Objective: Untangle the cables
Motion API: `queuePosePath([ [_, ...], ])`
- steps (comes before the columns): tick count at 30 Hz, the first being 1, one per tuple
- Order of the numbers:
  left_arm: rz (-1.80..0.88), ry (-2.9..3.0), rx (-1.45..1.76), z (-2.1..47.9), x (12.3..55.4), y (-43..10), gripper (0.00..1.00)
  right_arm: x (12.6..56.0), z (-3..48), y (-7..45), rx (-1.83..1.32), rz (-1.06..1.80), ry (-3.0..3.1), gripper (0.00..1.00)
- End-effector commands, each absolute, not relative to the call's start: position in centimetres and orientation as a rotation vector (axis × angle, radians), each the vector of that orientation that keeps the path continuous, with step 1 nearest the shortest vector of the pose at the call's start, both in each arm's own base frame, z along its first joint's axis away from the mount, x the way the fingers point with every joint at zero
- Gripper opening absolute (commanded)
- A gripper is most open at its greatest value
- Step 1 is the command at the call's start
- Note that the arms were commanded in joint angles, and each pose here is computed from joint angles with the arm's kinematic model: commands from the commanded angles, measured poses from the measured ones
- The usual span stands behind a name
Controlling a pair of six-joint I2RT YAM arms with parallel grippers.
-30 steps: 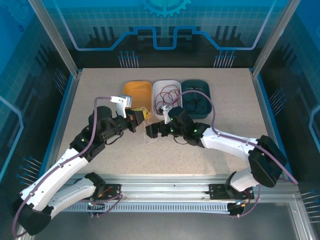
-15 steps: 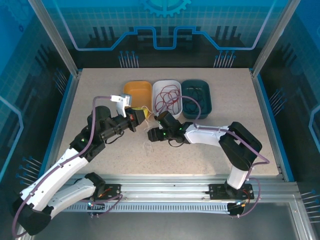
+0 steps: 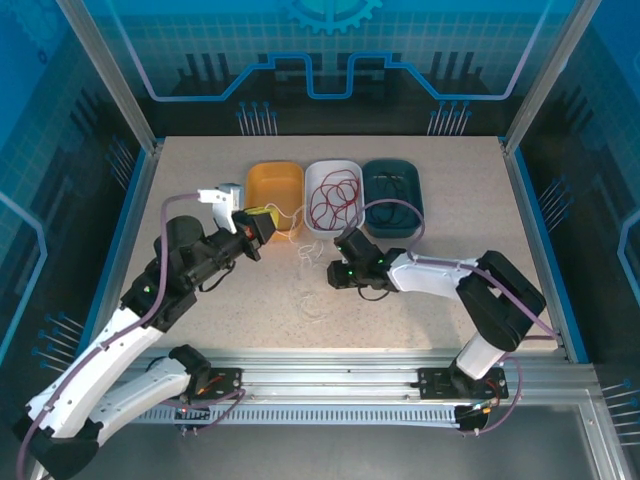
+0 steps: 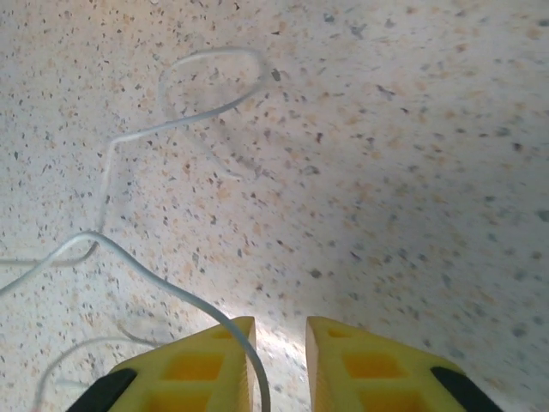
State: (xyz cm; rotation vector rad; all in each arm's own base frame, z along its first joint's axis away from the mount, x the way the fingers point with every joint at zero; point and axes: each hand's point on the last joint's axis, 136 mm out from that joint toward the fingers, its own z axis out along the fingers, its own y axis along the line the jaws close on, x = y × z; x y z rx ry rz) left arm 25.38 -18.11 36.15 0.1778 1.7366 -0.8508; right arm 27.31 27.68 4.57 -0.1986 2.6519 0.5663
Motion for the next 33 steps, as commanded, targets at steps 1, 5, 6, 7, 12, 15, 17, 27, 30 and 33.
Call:
queuePosePath([
  [1,-0.784,1.696,0.167,38.1,25.3,-17.0,0.00,27.1,4.1,24.8,-0.116,0.472,2.685,0.16],
  [5,-0.802,1.688,0.183,38.8,25.0,-17.2,0.00,27.0,4.7,23.7,-0.109,0.470,2.663,0.11],
  [6,-0.800,1.690,0.187,38.8,25.0,-17.2,0.00,26.9,5.0,23.5,-0.114,0.469,2.653,0.10],
  [7,-0.799,1.694,0.186,38.8,25.0,-17.2,0.00,26.9,5.3,23.3,-0.119,0.466,2.645,0.09],
  [12,-0.821,1.704,0.207,39.1,25.0,-17.8,0.00,26.8,7.9,23.9,-0.194,0.541,2.551,0.13],
  [15,-0.824,1.708,0.211,39.2,25.2,-18.0,0.00,26.9,8.8,23.2,-0.200,0.510,2.522,0.05],
  [17,-0.808,1.708,0.204,39.3,25.4,-17.9,0.00,27.0,8.3,21.8,-0.160,0.436,2.545,0.04],
  [27,-0.719,1.715,0.184,39.2,25.5,-16.5,0.00,25.7,5.4,12.6,0.187,0.168,2.641,0.00],
  [30,-0.684,1.721,0.167,39.0,25.5,-15.9,0.00,25.2,5.8,10.0,0.284,0.110,2.628,0.00],
  [33,-0.645,1.727,0.146,38.7,25.6,-15.2,0.00,24.8,6.1,7.8,0.368,0.087,2.609,0.00],
])
